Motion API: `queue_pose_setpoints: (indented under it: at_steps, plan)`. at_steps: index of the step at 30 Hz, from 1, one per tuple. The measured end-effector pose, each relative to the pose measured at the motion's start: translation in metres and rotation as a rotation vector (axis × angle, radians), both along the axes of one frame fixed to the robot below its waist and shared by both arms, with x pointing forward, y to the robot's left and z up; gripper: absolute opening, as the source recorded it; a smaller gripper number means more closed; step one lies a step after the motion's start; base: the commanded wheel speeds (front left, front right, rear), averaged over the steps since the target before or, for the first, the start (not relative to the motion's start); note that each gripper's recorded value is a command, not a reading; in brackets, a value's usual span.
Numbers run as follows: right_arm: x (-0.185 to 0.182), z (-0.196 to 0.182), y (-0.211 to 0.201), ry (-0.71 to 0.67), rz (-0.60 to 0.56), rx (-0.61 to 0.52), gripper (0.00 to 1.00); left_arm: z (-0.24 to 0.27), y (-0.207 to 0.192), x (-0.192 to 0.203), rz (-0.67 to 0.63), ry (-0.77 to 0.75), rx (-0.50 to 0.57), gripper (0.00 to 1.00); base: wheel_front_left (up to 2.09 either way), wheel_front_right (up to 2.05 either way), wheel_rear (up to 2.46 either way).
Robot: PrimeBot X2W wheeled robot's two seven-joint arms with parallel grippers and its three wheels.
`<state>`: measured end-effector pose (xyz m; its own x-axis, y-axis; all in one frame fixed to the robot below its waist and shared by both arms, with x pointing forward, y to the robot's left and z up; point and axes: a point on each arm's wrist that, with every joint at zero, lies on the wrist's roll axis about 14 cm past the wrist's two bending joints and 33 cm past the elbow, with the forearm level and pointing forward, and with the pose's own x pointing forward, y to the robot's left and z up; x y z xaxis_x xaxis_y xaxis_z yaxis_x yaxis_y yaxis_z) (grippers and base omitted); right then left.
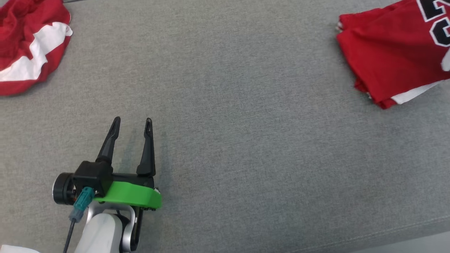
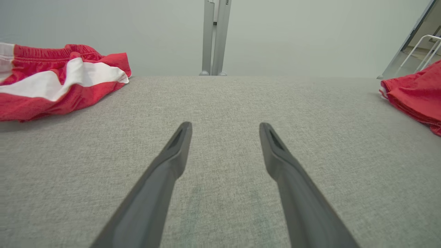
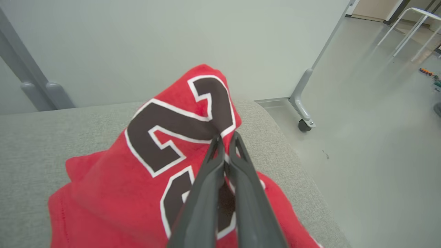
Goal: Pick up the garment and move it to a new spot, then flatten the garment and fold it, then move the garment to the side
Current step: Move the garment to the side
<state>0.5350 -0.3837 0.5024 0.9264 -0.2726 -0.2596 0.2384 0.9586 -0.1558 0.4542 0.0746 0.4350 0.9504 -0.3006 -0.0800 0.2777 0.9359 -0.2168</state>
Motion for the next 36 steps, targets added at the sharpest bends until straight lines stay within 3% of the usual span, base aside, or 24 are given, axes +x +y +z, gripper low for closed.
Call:
queue_pose_setpoints:
  at_steps: [12, 13, 14, 15, 23, 36]
  plan:
    - [0.005, -0.029, -0.042, 0.063, -0.115, -0.033, 0.00, -0.018, 0.030, -0.004, 0.074, 0.045, 0.030, 1.00, 0.00, 0.00, 0.00]
    - [0.004, -0.030, -0.043, 0.059, -0.120, -0.030, 0.07, -0.018, 0.031, -0.005, 0.077, 0.046, 0.032, 1.00, 0.00, 0.00, 0.00]
    - [0.004, -0.032, -0.043, 0.057, -0.124, -0.028, 0.32, -0.019, 0.032, -0.005, 0.080, 0.048, 0.034, 1.00, 0.00, 0.00, 0.00]
    - [0.003, -0.032, -0.044, 0.051, -0.129, -0.027, 0.98, -0.019, 0.032, -0.005, 0.082, 0.048, 0.036, 1.00, 0.00, 0.00, 0.00]
    - [-0.002, -0.028, -0.033, 0.014, -0.110, -0.041, 1.00, -0.013, 0.029, -0.006, 0.074, 0.037, 0.032, 1.00, 0.00, 0.00, 0.00]
    - [-0.013, -0.012, 0.089, -0.072, 0.142, 0.036, 1.00, 0.008, 0.031, -0.030, 0.119, 0.036, -0.032, 1.00, 0.00, 0.00, 0.00]
